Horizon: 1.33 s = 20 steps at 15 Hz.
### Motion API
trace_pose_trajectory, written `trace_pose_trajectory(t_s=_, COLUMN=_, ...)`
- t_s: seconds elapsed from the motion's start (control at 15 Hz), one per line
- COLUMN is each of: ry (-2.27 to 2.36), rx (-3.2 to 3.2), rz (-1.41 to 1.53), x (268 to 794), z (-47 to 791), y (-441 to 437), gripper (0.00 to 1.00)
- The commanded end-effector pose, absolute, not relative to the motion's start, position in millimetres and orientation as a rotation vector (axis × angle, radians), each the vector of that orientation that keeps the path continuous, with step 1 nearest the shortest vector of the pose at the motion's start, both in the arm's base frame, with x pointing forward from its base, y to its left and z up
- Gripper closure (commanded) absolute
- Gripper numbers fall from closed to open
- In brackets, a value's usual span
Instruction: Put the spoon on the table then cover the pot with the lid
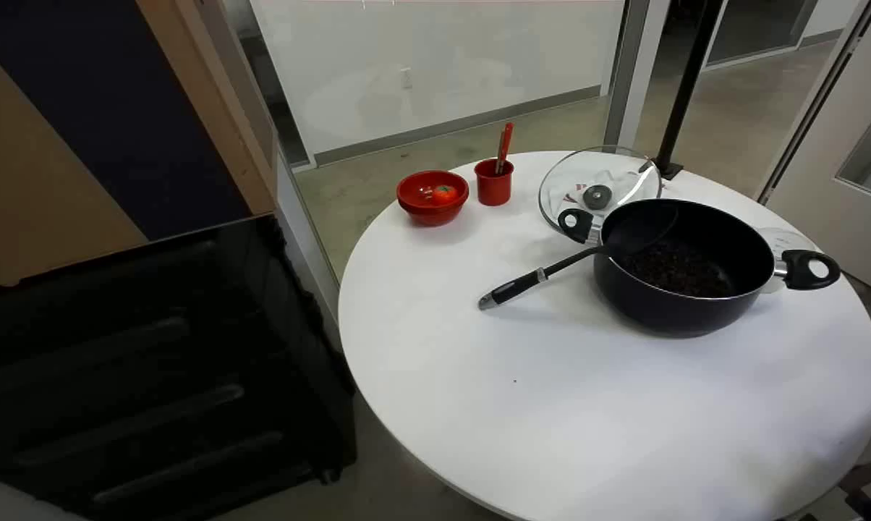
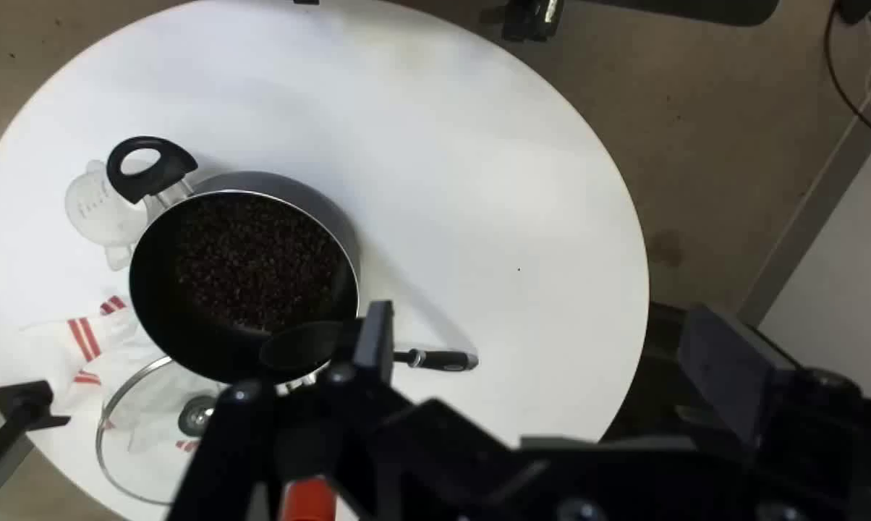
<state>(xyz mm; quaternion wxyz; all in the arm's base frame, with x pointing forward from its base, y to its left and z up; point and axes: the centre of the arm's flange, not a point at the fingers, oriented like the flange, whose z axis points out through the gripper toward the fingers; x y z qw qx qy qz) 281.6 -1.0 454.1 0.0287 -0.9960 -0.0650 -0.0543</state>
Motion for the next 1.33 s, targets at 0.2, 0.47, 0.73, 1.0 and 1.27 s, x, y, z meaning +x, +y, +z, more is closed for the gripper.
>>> trace_pose_trajectory(t_s=0.2, ry=-0.201, rx=-3.074, rz=-0.091, x=278.1, z=434.7, y=-0.4, gripper=0.0)
trace_pose_trajectory(t_s=0.47, ry=-0.201, rx=-3.074, rz=-0.09, x=278.2, z=434.4, y=-0.4, gripper=0.0)
trace_pose_trajectory(t_s=0.73, ry=-0.18, rx=-3.063, rz=-0.111, x=285.8, z=432.7, y=-0.3, gripper=0.0)
trace_pose_trajectory(t_s=1.0, ry=-0.221, rx=-3.056, rz=-0.109, x=330.4, z=427.6, y=-3.8, gripper=0.0)
trace_pose_trajectory(t_s=1.27, ry=-0.266, rx=-3.115, rz=-0.028, x=386.8, z=396.2, y=0.0, gripper=0.0)
